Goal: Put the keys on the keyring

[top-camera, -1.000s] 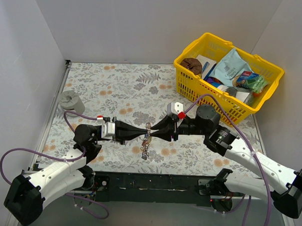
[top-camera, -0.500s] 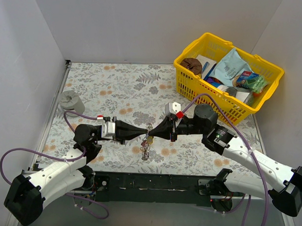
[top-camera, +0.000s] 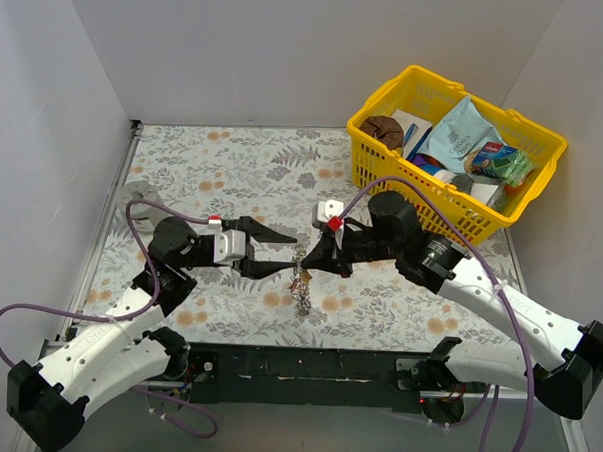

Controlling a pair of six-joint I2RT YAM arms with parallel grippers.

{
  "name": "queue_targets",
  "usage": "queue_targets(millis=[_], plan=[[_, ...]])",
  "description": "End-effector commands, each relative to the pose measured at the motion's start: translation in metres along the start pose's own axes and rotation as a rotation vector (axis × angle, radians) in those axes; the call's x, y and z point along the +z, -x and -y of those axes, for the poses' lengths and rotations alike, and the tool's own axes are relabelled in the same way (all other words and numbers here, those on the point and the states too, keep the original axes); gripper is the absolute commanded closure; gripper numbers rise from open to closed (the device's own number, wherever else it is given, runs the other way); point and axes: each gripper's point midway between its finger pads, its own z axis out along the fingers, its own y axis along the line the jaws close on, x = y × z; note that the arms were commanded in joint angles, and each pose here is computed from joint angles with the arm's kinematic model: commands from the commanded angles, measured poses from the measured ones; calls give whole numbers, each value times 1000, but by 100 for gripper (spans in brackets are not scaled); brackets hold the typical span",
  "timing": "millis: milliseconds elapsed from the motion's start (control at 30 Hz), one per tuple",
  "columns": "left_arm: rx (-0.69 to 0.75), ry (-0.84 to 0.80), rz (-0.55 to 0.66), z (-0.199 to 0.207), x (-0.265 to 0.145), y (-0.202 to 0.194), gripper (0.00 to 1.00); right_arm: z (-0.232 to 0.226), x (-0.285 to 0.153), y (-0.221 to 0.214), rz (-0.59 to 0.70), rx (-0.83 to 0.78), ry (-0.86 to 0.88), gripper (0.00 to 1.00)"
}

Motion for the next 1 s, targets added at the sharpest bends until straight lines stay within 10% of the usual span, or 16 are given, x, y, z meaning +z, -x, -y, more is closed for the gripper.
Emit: queue_targets(millis=[0,967], plan=[[-19,-43,-147,-3,1,-16,55,6,-8,3,-91,-40,-14,99],[-228,-183,-299,4,20,-60,82,18,-4,-3,-137,-23,-49,99]])
